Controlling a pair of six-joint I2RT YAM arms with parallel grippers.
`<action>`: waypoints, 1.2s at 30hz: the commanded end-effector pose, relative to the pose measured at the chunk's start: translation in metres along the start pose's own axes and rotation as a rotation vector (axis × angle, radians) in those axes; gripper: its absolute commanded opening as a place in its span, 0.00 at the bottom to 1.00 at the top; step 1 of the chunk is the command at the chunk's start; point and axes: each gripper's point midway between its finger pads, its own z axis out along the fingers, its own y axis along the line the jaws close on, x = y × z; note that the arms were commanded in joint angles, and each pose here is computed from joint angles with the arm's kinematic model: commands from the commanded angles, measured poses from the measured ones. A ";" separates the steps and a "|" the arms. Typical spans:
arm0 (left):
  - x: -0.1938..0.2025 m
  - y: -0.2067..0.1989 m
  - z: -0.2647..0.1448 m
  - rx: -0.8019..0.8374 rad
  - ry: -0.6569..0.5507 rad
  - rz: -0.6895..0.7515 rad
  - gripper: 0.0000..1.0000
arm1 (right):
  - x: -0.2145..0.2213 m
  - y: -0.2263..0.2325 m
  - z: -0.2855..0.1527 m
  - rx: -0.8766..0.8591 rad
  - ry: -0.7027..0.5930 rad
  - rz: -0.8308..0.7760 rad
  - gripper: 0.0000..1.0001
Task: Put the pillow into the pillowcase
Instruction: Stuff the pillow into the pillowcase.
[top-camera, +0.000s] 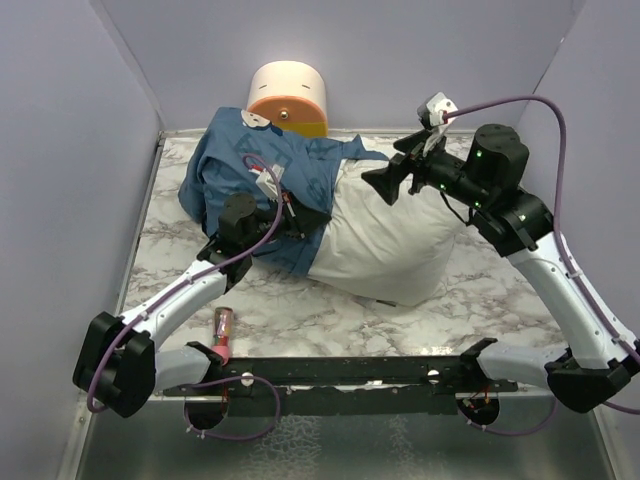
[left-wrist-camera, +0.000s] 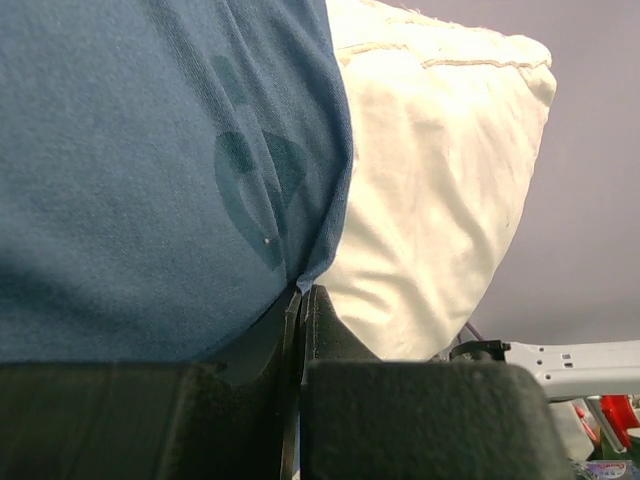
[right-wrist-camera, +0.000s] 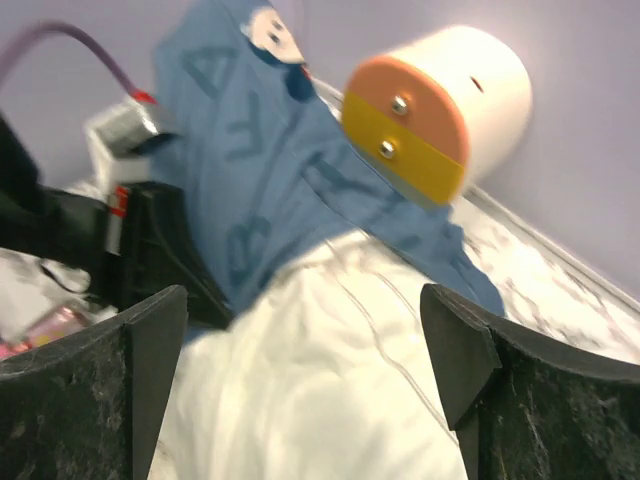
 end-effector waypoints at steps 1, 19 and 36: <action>0.021 -0.009 -0.007 0.024 0.086 -0.005 0.00 | 0.102 -0.040 -0.026 0.166 0.420 0.003 1.00; -0.046 -0.108 0.007 0.250 -0.024 0.141 0.00 | 0.142 0.028 0.057 -0.258 0.225 0.339 0.01; -0.101 -0.103 0.034 0.134 -0.158 0.212 0.00 | 0.063 0.020 0.075 -0.184 -0.009 0.219 0.01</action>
